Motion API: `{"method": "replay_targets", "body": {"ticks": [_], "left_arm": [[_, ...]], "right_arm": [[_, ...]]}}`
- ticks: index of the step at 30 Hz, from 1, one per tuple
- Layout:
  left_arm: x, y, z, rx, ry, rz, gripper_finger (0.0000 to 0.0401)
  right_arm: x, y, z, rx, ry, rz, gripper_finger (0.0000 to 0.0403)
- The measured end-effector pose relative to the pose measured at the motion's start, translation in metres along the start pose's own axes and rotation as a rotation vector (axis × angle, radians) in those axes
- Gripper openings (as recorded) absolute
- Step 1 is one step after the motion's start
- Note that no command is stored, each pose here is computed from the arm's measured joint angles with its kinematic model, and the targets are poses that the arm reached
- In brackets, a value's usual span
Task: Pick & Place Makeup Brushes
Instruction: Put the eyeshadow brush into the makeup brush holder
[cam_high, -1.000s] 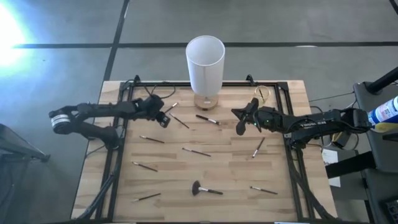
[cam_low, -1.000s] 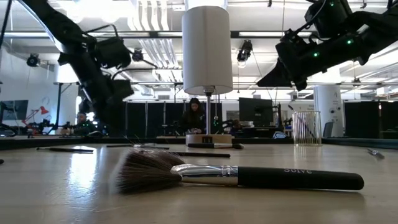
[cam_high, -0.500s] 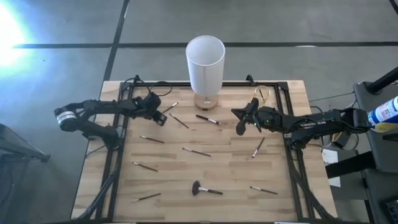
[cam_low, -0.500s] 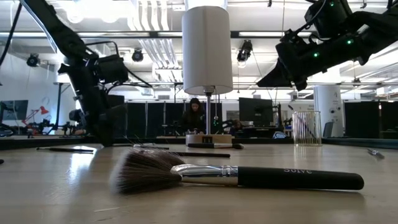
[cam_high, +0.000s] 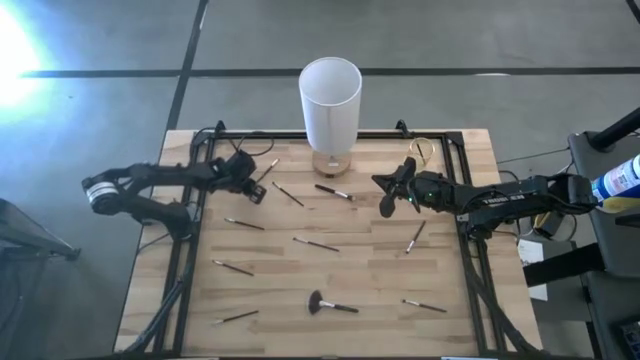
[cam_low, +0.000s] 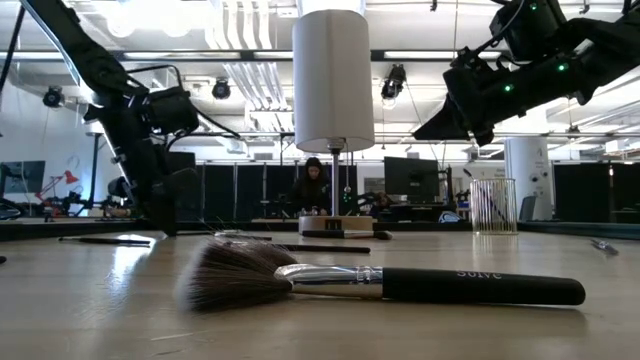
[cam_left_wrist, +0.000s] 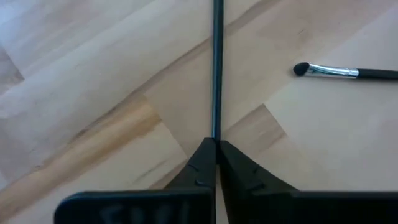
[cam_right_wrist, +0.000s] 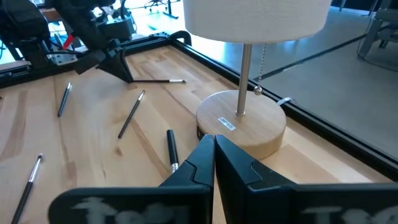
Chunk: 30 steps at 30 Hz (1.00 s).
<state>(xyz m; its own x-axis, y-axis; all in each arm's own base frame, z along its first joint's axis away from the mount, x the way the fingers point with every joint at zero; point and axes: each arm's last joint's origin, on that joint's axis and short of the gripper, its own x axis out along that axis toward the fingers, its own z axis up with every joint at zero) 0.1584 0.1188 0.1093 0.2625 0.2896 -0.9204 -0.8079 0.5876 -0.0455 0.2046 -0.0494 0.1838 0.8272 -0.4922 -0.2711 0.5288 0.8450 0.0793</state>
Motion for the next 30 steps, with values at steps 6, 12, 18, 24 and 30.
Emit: {"method": "replay_targets", "body": {"ticks": [6, 12, 18, 24, 30], "left_arm": [[-0.012, -0.004, -0.010, -0.016, -0.039, -0.055, 0.0002], [-0.038, -0.022, -0.015, -0.069, -0.247, -0.302, 0.0001], [-0.059, -0.053, -0.021, -0.049, -0.544, -0.631, 0.0000], [-0.074, -0.075, -0.024, -0.015, -0.761, -0.803, 0.0000], [-0.076, -0.091, -0.016, 0.097, -0.912, -0.848, 0.0000]], "right_arm": [[0.000, 0.000, 0.000, 0.002, 0.001, -0.001, 0.0009], [0.000, 0.000, -0.002, 0.061, 0.002, -0.001, 0.0009], [-0.002, 0.002, -0.007, 0.181, -0.044, 0.067, 0.0009], [0.003, 0.013, -0.003, 0.273, -0.193, 0.249, 0.0028], [0.030, 0.030, 0.009, 0.270, -0.215, 0.374, 0.0087]]}}
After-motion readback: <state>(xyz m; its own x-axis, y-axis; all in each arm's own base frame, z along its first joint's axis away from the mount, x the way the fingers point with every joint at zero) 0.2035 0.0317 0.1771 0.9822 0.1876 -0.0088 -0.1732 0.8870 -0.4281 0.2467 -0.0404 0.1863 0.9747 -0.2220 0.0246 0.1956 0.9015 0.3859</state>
